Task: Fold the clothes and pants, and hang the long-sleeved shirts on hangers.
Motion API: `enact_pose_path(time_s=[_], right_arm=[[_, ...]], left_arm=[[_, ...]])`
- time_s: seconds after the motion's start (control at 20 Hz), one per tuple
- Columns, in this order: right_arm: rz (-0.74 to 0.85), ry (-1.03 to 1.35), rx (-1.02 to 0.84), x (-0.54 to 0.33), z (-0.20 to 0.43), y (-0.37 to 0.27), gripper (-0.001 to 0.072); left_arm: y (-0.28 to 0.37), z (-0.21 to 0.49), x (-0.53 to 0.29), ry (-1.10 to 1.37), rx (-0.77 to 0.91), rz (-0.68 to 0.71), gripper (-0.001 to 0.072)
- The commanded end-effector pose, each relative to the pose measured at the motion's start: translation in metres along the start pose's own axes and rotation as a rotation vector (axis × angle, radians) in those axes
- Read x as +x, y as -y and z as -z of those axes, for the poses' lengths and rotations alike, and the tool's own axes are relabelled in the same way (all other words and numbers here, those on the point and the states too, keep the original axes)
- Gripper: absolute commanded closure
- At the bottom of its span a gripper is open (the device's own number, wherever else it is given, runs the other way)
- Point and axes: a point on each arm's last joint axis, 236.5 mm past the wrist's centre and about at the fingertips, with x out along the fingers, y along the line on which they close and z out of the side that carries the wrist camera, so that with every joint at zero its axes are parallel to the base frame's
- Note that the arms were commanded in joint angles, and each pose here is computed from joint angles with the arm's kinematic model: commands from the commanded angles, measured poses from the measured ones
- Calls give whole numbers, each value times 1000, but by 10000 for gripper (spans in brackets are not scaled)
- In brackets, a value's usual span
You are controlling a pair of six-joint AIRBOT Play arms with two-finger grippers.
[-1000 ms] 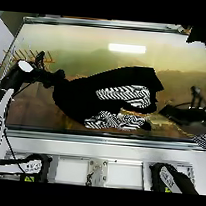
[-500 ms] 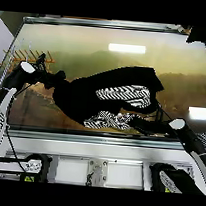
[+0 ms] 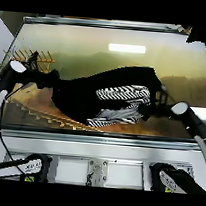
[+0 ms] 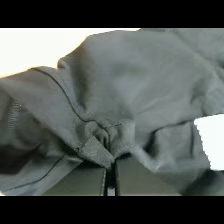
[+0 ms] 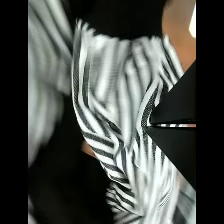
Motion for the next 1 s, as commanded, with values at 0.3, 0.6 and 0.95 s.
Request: enact_pose_path(time_s=[0.3,0.6,0.95], right_arm=[[322,498,-53,-180,-237,65,682],[278,400,-73,-163,-227,59,57],[293,295,-72,-159,-144,59,57]], left_arm=[[25,174,-12,-172,39,88,691],[66,161,-18,-37,220,125,115],[107,146,-21,-1,631,-14,115]])
